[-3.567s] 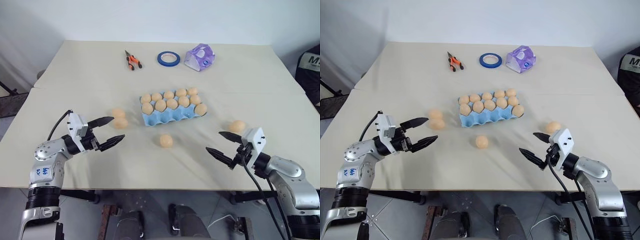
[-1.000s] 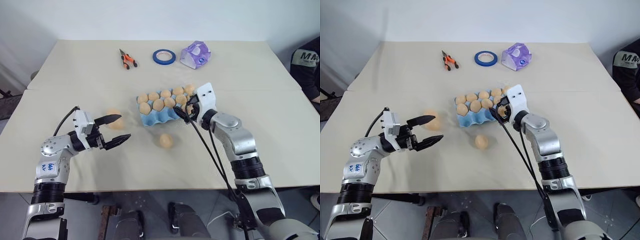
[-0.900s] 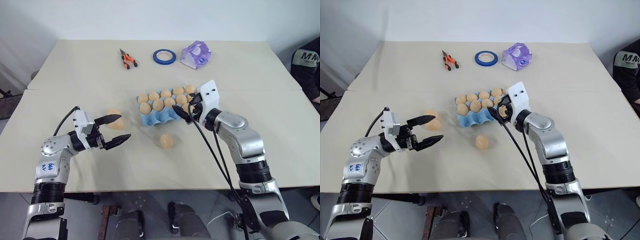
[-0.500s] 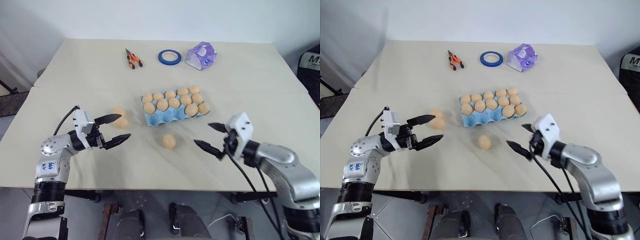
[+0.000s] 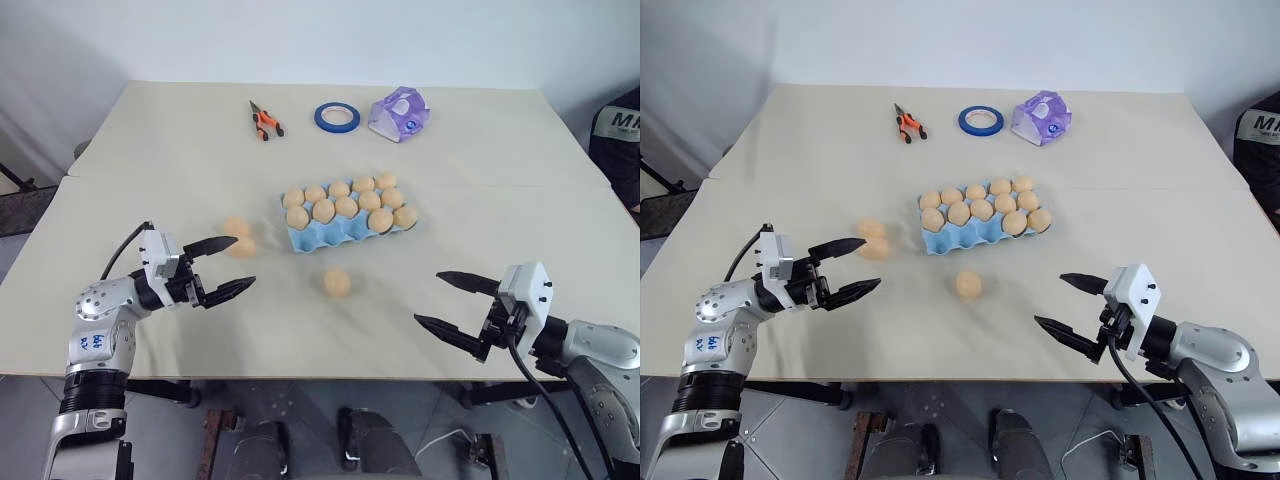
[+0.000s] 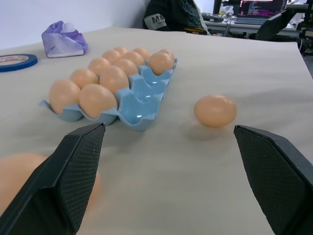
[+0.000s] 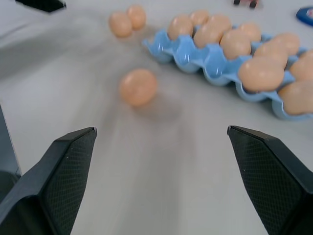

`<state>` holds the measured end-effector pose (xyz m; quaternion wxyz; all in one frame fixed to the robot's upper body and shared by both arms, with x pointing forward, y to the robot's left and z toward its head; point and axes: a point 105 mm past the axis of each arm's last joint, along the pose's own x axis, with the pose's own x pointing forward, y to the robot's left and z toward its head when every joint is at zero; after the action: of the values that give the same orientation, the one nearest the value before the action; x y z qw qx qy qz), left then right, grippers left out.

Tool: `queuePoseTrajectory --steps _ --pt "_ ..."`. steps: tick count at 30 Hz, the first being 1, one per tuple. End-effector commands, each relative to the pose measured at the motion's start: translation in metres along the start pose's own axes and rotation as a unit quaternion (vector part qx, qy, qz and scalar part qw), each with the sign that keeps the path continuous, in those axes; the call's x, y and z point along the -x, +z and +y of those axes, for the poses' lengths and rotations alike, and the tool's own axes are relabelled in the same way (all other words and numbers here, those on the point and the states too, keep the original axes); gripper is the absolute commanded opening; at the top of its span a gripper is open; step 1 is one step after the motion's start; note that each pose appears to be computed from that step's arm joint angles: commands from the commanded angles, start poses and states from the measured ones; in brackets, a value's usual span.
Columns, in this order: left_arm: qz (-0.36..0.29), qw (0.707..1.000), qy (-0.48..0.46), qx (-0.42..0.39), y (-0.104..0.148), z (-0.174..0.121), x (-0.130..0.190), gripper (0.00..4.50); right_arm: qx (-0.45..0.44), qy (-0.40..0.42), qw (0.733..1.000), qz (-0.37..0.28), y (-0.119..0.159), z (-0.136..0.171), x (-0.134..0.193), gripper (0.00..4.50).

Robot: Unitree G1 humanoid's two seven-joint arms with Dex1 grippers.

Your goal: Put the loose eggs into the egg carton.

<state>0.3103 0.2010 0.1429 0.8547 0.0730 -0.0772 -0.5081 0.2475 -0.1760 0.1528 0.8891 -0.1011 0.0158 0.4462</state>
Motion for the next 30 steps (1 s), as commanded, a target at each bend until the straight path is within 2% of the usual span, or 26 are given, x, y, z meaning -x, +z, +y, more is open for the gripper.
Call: queuePoseTrajectory --steps 1,5,11,19,30 --pt "-0.010 1.000 0.009 -0.017 0.008 0.003 0.010 4.50 0.013 0.006 1.000 -0.019 0.008 0.005 -0.003 4.48" --pt "-0.001 1.000 0.010 -0.017 0.007 0.001 0.019 4.50 0.006 -0.005 1.000 -0.013 0.007 0.003 -0.018 4.48" --pt "0.033 0.999 0.012 -0.003 -0.002 -0.011 0.044 4.50 -0.004 -0.002 1.000 -0.011 0.007 0.012 -0.065 4.48" --pt "0.028 0.999 0.031 -0.001 -0.003 -0.019 0.056 4.50 -0.042 0.008 0.999 0.018 -0.004 0.021 -0.115 4.48" --pt "0.027 0.999 0.046 -0.003 -0.002 -0.020 0.058 4.50 -0.034 0.024 0.998 0.044 -0.018 0.029 -0.148 4.48"
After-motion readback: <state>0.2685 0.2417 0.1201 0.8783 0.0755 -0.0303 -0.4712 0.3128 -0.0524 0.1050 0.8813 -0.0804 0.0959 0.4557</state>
